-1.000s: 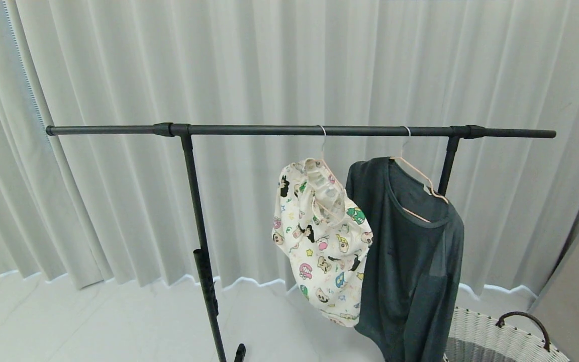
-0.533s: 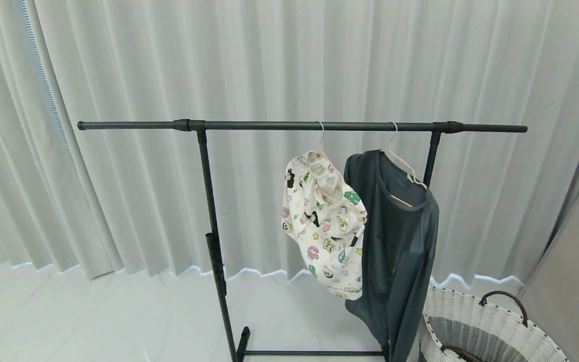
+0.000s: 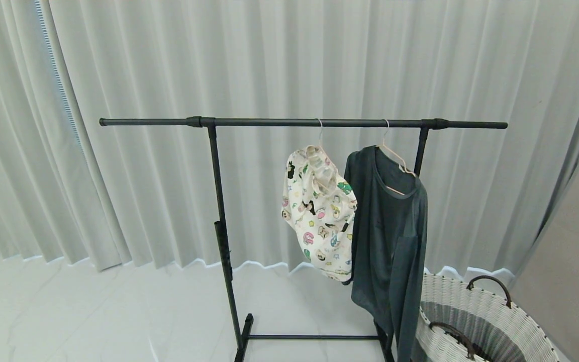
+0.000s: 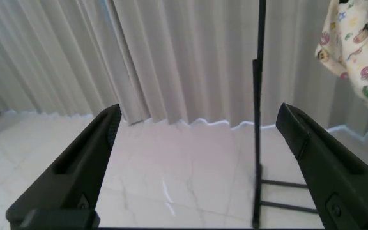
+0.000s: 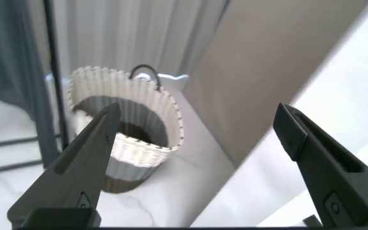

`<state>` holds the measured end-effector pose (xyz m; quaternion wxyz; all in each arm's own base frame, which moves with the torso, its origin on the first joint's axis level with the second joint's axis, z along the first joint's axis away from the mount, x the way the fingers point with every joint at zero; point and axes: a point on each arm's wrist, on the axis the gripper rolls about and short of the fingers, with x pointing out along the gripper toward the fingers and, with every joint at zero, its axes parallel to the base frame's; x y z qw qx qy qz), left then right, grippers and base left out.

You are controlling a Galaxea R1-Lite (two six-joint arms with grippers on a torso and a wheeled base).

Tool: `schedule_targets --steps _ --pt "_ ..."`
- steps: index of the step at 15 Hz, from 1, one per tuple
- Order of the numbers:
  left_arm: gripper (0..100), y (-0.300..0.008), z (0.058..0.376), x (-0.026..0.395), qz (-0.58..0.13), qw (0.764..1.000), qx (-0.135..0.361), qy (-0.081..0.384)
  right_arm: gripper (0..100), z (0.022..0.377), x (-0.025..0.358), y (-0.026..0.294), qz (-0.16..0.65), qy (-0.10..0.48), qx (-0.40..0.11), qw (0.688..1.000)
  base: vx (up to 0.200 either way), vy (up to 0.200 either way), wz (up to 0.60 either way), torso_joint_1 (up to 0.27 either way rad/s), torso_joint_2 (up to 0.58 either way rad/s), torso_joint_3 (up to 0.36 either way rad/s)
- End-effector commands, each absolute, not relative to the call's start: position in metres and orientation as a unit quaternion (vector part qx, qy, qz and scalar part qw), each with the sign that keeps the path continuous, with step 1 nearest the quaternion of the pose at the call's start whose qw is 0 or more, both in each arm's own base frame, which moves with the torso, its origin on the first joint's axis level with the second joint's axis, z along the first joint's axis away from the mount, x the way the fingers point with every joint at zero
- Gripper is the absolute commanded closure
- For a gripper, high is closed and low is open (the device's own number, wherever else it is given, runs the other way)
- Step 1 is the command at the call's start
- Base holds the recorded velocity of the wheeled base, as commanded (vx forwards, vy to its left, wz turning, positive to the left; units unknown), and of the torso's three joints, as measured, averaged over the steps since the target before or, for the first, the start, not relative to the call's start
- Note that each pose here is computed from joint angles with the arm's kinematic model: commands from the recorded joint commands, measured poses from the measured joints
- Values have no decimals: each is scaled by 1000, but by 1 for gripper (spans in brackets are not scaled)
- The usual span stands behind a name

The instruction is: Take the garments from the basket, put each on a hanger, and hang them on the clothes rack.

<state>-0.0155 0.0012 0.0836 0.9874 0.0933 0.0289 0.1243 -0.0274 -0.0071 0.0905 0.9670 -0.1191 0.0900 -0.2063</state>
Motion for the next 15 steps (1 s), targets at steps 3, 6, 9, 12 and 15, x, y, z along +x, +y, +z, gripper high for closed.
schedule_targets --steps 3,6,9,12,15 --pt "0 0 83 -15 93 992 77 25 0 86 -22 -5 -160 61 -97 980 0 0 0 0 0 0" --pt "0 -6 83 -15 -29 997 75 18 0 85 -18 -4 -135 5 -61 989 0 0 0 0 0 0" --pt "0 -5 81 -15 -8 999 17 32 0 84 -17 -3 -96 6 -17 995 0 0 0 0 0 0" --pt "0 4 81 -16 183 983 12 30 0 84 -17 -2 -93 3 17 996 0 0 0 0 0 0" --pt "0 1 81 -16 126 992 9 31 0 80 -20 0 -5 2 1 1000 0 0 0 0 0 0"
